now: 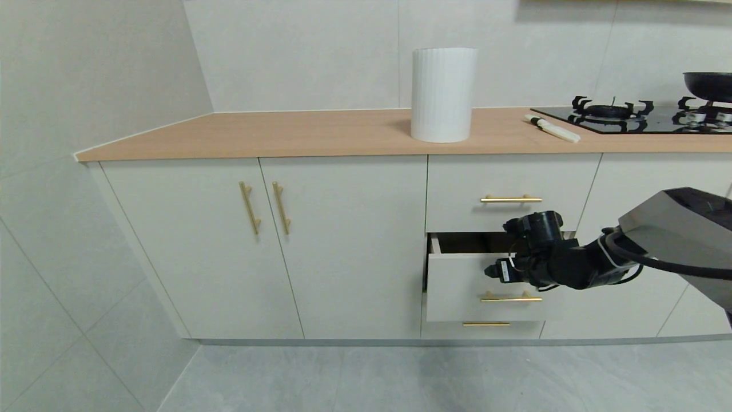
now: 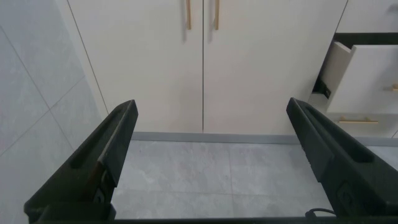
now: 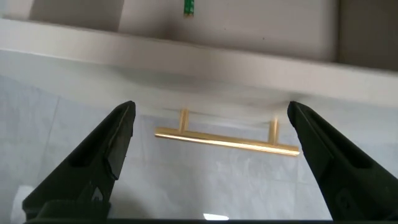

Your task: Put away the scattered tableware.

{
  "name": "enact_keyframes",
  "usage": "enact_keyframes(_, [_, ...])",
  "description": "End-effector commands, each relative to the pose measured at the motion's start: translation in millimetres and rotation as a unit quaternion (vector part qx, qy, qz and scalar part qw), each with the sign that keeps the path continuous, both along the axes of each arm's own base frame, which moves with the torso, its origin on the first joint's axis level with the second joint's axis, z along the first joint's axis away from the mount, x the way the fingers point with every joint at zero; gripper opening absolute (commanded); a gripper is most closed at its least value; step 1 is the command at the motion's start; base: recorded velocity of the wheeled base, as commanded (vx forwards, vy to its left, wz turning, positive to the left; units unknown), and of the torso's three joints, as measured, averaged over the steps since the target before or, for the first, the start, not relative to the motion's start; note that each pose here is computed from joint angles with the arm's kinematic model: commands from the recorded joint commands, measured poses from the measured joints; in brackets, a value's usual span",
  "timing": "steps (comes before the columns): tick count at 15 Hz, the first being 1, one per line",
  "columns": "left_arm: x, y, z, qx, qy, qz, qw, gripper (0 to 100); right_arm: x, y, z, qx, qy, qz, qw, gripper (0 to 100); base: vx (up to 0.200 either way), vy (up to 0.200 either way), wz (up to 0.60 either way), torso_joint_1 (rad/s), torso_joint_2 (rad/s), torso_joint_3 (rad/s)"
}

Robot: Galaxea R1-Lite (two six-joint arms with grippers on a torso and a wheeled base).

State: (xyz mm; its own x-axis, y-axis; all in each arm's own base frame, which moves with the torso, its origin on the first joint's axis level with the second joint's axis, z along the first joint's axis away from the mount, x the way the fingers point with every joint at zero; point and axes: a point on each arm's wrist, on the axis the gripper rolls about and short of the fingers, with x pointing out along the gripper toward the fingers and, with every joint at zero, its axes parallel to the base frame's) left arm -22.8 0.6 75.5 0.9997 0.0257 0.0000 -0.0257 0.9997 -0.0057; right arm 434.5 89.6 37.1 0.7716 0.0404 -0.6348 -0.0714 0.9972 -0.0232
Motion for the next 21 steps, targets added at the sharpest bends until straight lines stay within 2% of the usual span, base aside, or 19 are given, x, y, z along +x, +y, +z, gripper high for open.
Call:
enact_keyframes(1, [0.0, 0.0, 0.0, 0.000, 0.000, 0.000, 1.0000, 100, 10.9, -3.4, -16.1, 0.006, 0.004, -0.019, 1.000, 100, 0.000, 0.000, 0.00, 0.000, 0.00, 0.000])
enact_keyframes(4, [0.0, 0.0, 0.0, 0.000, 0.000, 0.000, 1.0000, 100, 22.0, -11.4, -22.4, 0.022, -0.025, -0.040, 0.999, 100, 0.000, 0.000, 0.00, 0.000, 0.00, 0.000])
enact_keyframes(10, [0.0, 0.0, 0.0, 0.000, 0.000, 0.000, 1.0000, 100, 43.7, -18.4, -34.1, 0.046, -0.046, -0.095, 0.993, 100, 0.000, 0.000, 0.00, 0.000, 0.00, 0.000])
enact_keyframes(21, [0.0, 0.0, 0.0, 0.000, 0.000, 0.000, 1.0000, 100, 65.3, -18.7, -46.1, 0.080, -0.070, -0.134, 0.985, 100, 0.000, 0.000, 0.00, 0.000, 0.00, 0.000])
